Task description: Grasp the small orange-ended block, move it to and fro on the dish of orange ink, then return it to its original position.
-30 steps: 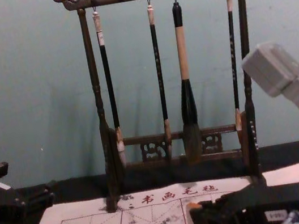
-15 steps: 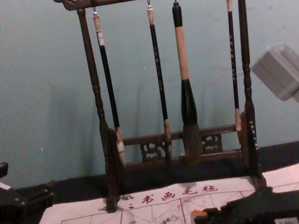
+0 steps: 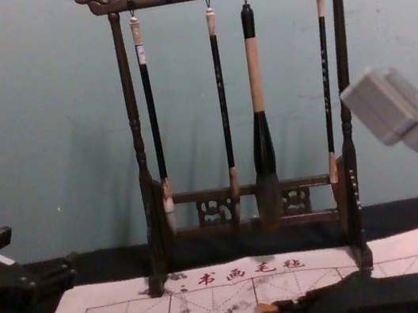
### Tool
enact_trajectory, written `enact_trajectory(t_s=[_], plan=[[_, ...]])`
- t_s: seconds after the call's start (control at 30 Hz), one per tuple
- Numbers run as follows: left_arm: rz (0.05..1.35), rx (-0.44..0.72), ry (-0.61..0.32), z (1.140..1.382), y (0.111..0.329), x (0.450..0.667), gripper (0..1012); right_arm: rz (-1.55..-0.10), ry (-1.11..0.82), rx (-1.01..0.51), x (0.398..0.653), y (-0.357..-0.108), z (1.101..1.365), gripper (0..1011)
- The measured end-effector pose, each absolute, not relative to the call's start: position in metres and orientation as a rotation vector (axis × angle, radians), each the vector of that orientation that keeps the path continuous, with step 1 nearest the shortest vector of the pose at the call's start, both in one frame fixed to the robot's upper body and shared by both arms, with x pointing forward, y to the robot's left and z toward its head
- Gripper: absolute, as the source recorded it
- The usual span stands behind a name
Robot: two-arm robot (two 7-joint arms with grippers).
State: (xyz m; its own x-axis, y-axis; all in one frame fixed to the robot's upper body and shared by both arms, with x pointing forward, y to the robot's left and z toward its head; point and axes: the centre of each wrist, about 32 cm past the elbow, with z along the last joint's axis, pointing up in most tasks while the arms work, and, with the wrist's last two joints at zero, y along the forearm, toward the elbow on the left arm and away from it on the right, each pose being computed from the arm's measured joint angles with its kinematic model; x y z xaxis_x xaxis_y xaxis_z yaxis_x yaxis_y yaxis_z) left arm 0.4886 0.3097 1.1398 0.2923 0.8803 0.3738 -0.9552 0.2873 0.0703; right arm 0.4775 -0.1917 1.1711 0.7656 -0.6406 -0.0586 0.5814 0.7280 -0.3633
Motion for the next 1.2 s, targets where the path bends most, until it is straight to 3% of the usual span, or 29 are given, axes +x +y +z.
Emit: enact_trajectory(t_s=[1.2], plan=[[1.248, 0.304, -0.285, 1.140, 0.310, 0.489, 1001, -0.701, 0.183, -0.322, 0.490, -0.175, 1.172, 108]])
